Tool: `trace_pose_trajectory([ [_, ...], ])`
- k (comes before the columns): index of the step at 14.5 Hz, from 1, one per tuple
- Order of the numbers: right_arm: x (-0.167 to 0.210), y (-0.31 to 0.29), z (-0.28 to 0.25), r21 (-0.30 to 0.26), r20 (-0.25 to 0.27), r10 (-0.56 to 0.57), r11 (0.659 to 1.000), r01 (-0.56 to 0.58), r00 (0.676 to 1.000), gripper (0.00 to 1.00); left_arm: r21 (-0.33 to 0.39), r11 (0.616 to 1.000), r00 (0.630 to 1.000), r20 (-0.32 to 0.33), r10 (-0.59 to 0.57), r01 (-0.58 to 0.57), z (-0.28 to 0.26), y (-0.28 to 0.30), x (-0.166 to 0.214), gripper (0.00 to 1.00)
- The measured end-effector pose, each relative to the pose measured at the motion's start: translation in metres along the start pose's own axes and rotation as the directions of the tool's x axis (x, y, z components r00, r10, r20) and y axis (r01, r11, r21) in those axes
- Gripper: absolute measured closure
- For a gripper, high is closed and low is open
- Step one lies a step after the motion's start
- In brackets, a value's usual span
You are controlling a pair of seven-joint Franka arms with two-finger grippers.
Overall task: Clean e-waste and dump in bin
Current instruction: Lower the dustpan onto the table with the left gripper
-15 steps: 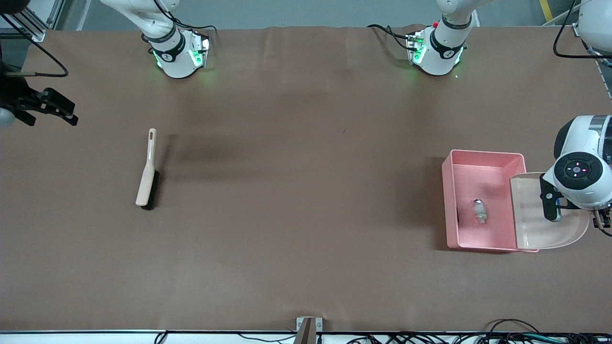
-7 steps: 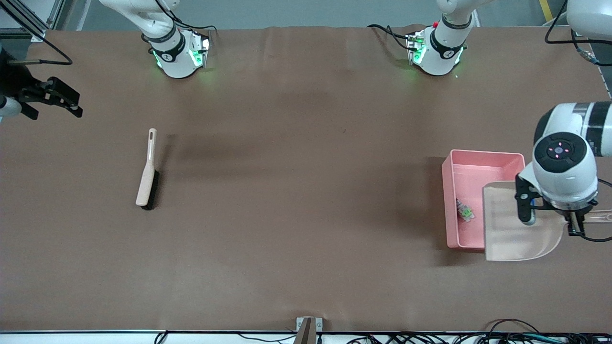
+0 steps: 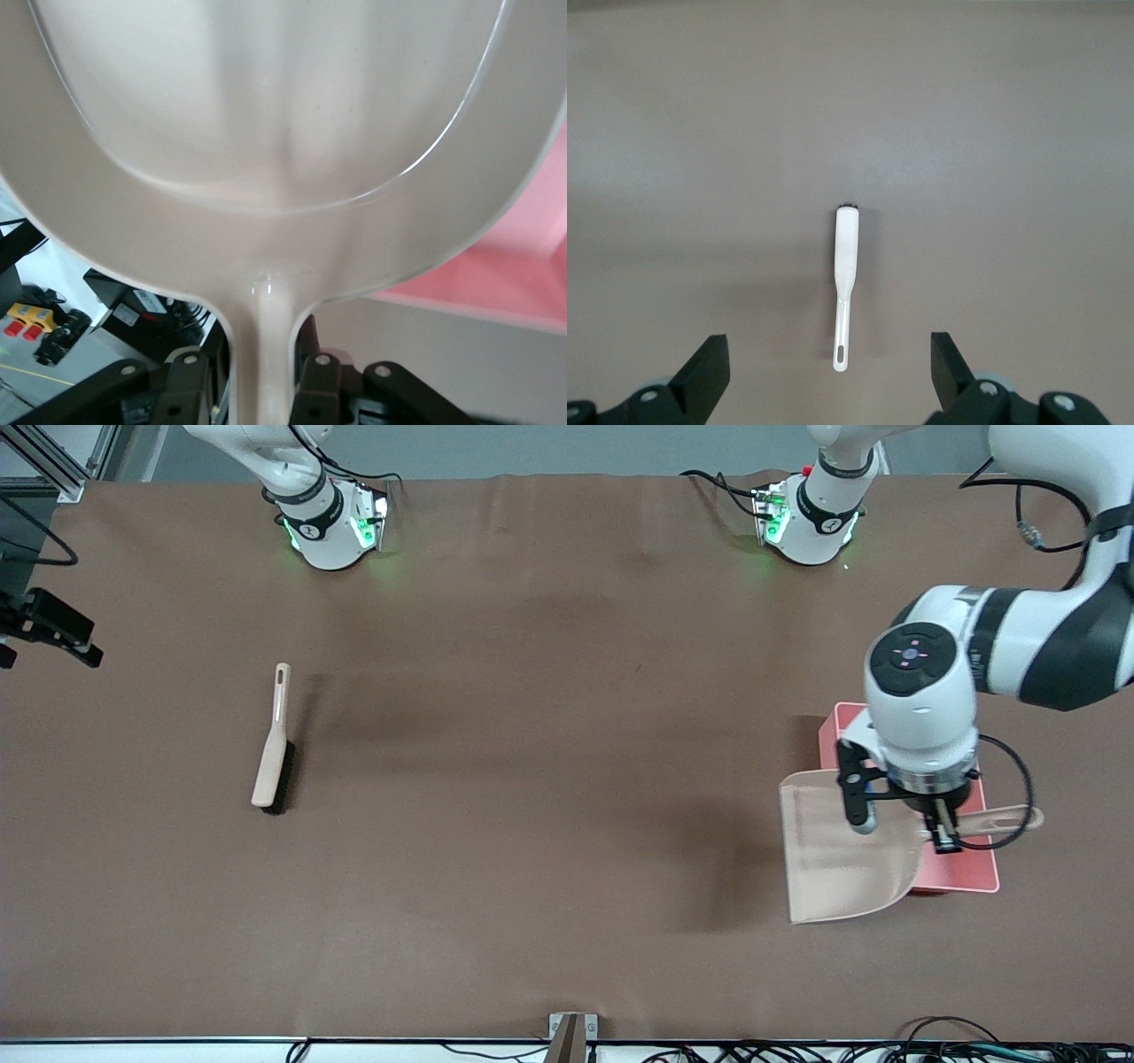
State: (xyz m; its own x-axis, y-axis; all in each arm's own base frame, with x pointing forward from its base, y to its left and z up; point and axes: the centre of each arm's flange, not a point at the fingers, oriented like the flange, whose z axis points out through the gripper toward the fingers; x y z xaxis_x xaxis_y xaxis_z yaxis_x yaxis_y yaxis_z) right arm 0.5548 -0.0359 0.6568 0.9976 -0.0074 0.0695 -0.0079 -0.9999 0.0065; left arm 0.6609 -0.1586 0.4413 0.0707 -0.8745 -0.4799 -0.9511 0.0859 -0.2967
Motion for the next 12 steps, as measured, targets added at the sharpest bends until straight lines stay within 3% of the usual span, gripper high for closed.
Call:
trace_pose_trajectory([
  [3, 0.011, 0.007, 0.012, 0.0, 0.021, 0.013, 1.0, -0.013, 1.0, 0.0, -0.01, 0.993, 0.992, -0.05, -0.114, 0.114, -0.011, 0.018, 0.069, 0.67],
  [7, 0.011, -0.001, 0.012, 0.001, 0.045, 0.001, 1.0, -0.001, 0.999, 0.0, -0.097, 0.97, 0.965, -0.123, -0.233, 0.222, -0.026, 0.07, 0.187, 0.67],
  [9, 0.009, -0.001, 0.013, 0.002, 0.062, 0.001, 1.0, -0.001, 0.998, 0.0, -0.126, 0.973, 0.969, -0.131, -0.209, 0.193, -0.022, 0.095, 0.23, 0.67],
  [12, 0.008, -0.001, 0.013, 0.002, 0.065, 0.0, 1.0, 0.0, 0.998, 0.0, -0.183, 0.979, 0.983, -0.145, -0.115, 0.087, 0.007, 0.118, 0.261, 0.67],
])
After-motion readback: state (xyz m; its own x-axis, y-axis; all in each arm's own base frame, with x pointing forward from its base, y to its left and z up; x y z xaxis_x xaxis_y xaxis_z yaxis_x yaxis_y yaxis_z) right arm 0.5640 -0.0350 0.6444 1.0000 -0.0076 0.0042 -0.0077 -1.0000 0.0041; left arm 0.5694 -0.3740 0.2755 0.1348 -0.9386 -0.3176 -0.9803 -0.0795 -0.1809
